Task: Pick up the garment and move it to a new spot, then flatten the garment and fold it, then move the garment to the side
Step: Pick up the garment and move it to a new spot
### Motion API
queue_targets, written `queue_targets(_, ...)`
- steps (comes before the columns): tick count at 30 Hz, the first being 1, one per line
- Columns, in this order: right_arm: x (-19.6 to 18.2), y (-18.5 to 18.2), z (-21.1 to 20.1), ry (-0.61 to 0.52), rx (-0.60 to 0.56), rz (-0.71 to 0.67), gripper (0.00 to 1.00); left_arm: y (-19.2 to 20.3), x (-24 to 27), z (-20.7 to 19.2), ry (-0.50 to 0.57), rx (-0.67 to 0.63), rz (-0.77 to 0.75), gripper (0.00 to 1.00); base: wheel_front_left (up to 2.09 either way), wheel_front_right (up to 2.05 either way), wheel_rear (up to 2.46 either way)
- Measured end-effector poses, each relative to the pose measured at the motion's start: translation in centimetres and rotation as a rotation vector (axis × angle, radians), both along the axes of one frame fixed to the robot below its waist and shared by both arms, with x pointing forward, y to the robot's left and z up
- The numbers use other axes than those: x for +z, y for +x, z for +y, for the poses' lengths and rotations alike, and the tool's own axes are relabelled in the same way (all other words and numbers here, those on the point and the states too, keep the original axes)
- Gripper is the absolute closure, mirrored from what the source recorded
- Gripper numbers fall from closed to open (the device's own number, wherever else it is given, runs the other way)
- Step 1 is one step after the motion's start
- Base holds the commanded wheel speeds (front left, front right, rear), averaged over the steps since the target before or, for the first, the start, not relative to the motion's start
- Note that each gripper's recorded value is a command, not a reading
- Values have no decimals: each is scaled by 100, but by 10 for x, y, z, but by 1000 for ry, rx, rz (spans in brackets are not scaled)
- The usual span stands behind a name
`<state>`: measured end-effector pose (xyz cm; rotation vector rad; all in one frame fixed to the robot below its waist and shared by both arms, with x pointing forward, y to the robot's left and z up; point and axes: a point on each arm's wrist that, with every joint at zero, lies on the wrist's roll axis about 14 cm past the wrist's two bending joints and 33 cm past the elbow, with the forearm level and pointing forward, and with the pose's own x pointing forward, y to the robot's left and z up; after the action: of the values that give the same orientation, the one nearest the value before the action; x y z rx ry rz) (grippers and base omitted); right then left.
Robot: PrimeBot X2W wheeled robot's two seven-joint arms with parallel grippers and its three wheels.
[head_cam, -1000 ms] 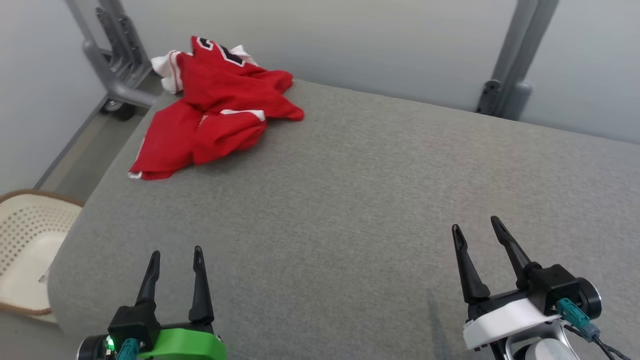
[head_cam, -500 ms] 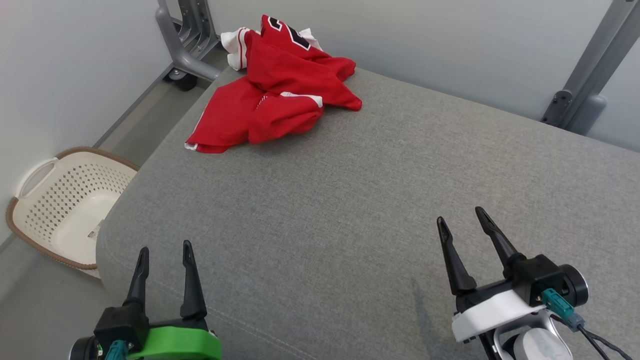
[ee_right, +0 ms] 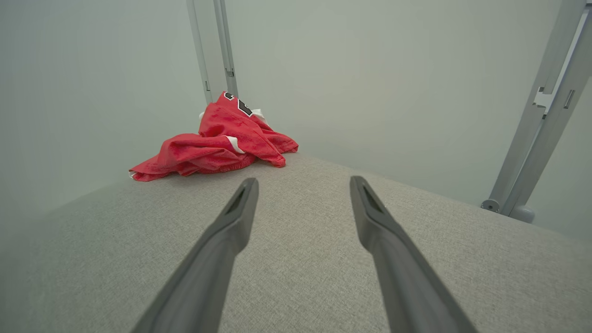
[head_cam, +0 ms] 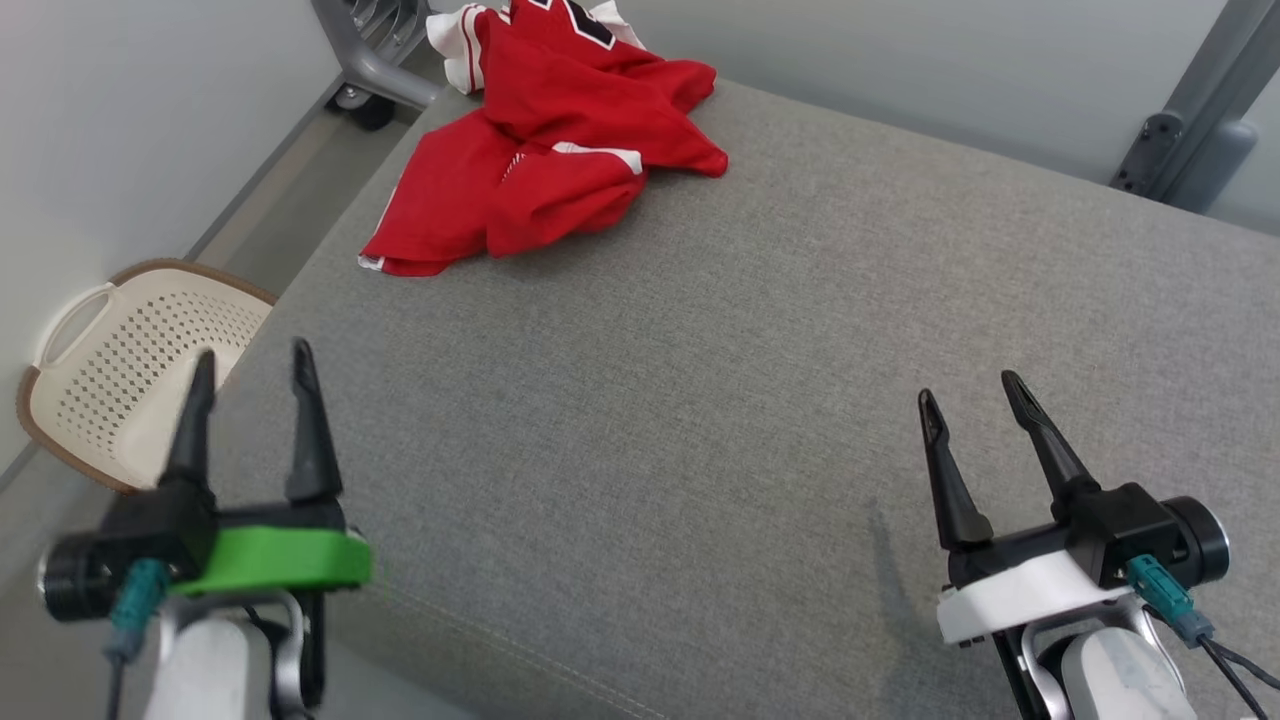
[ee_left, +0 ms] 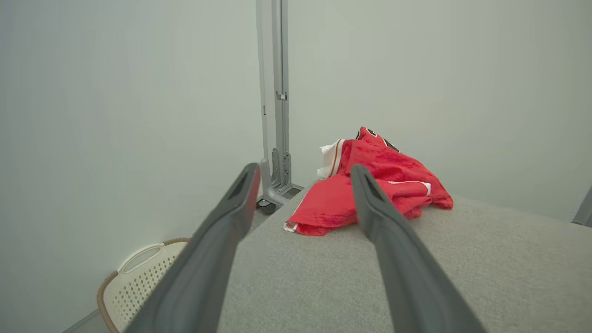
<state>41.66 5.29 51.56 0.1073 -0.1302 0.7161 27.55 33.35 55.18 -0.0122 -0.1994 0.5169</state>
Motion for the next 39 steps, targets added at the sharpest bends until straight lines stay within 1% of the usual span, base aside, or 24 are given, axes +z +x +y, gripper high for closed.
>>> queue_targets(2,1,5,-2,0,-10,-10,0,14,16,12,55,-11,-16,0,0,0,0)
queue_targets(4,0,11,-7,-1,-28,-16,0,35,31,18,109,-50,-24,0,0,0,0)
queue_targets(6,-3,15,-12,-7,-45,-16,0,57,39,24,133,-82,-21,0,0,0,0)
queue_targets(10,-3,26,-26,-14,-90,-31,0,105,52,36,182,-147,45,0,0,0,0)
queue_targets(11,-3,29,-31,-17,-103,-34,0,117,50,36,181,-167,79,0,0,0,0)
queue_targets(13,-5,34,-42,-29,-136,-39,0,141,39,35,135,-208,151,0,0,0,0)
queue_targets(15,-9,39,-53,-40,-169,-38,0,161,30,32,118,-244,220,0,0,0,0)
queue_targets(17,-13,44,-68,-53,-210,-38,0,179,15,29,68,-271,293,0,0,0,0)
queue_targets(20,-17,52,-88,-73,-270,-41,0,198,-23,2,22,-374,437,0,0,0,0)
queue_targets(22,-22,56,-100,-89,-303,-36,0,205,-44,-12,-10,-426,498,0,0,0,0)
queue_targets(25,-30,59,-113,-111,-335,-27,0,209,-66,-15,-49,-451,551,0,0,0,0)
queue_targets(33,-48,61,-128,-141,-368,3,0,208,-126,-12,-126,-437,683,0,0,0,0)
queue_targets(39,-54,61,-134,-156,-378,14,0,209,-144,3,-129,-387,713,0,0,0,0)
